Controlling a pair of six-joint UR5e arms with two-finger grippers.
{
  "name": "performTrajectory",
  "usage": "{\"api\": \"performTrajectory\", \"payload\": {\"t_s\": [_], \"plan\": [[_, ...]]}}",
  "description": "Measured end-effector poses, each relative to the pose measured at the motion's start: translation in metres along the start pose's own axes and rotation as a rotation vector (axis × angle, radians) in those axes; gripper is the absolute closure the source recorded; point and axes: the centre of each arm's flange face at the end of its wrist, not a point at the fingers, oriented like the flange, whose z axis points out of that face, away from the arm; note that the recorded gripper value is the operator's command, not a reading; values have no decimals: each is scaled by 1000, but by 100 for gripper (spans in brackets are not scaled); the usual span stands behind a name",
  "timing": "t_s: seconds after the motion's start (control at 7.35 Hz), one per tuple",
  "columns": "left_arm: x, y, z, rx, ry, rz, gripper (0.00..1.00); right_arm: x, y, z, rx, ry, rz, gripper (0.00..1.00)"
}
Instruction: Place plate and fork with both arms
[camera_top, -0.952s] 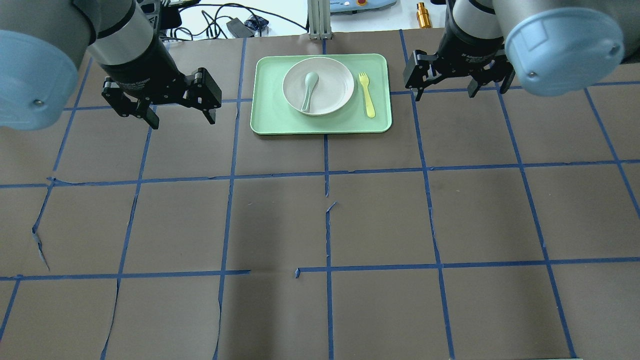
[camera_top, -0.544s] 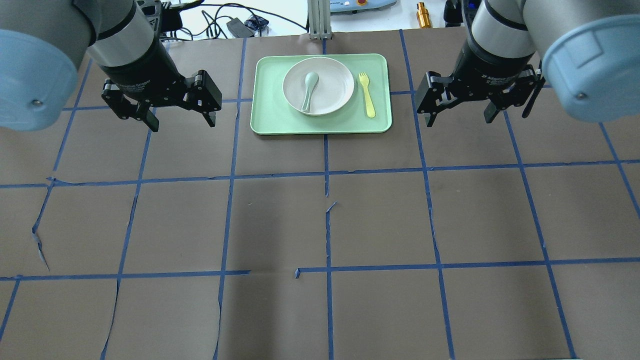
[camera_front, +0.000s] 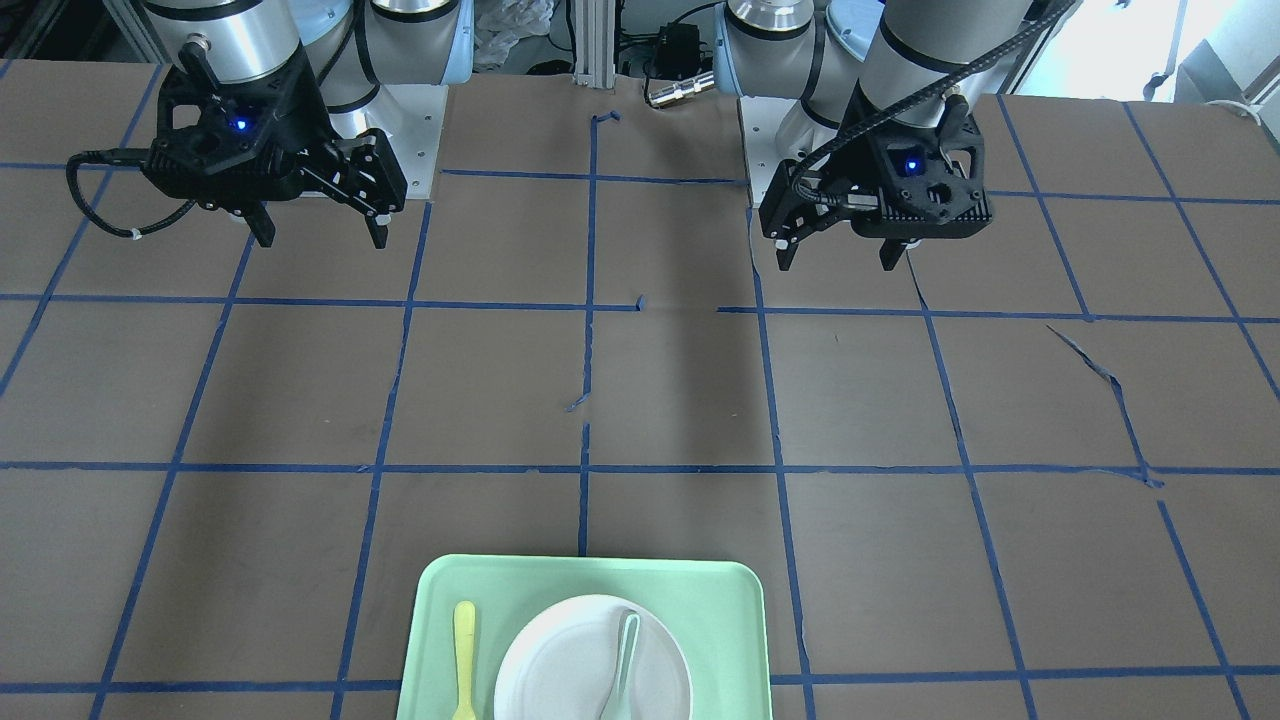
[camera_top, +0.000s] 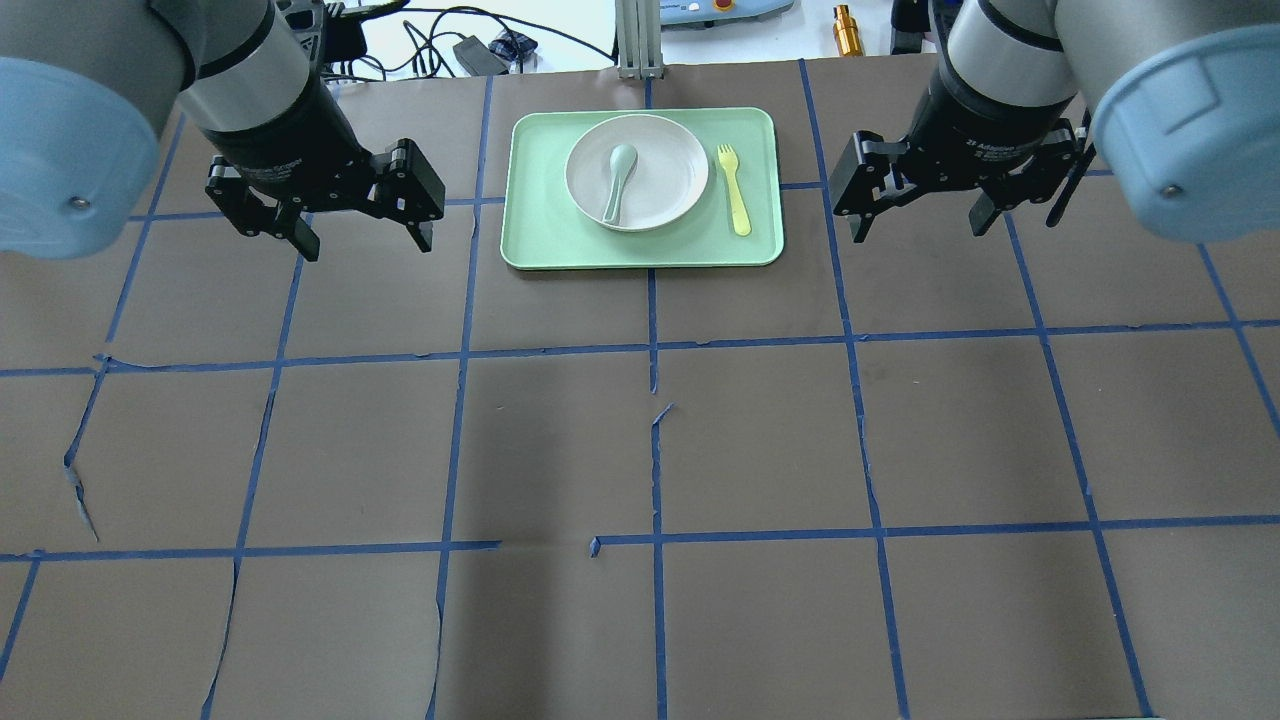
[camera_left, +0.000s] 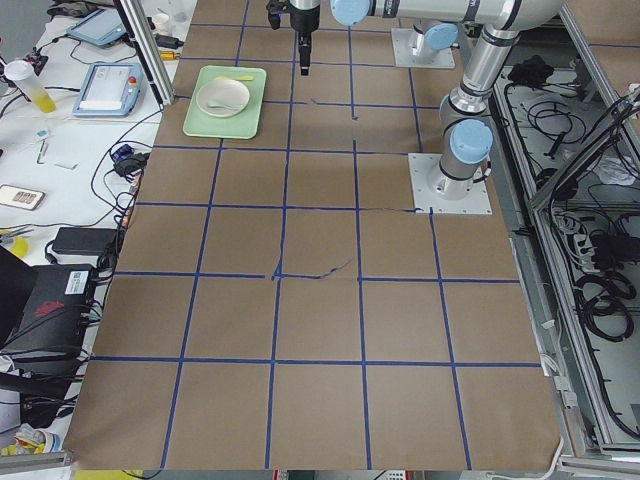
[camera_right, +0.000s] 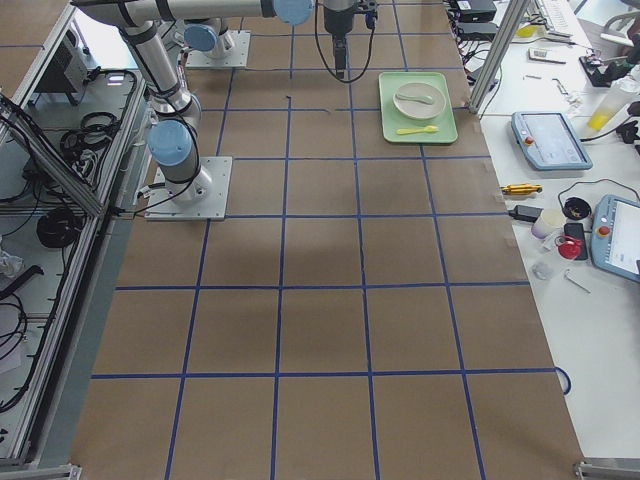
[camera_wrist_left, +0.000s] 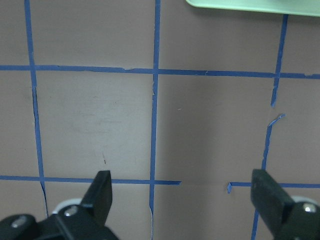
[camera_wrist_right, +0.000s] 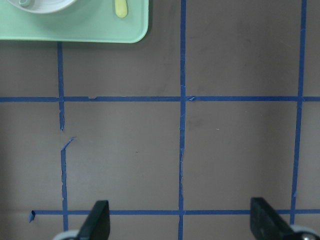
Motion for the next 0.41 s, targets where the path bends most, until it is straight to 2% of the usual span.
{"api": "performTrajectory", "payload": {"t_s": [0.41], "plan": [[1, -6, -5, 60, 17, -6, 0, 0, 0, 2, 2, 0, -1, 0]]}}
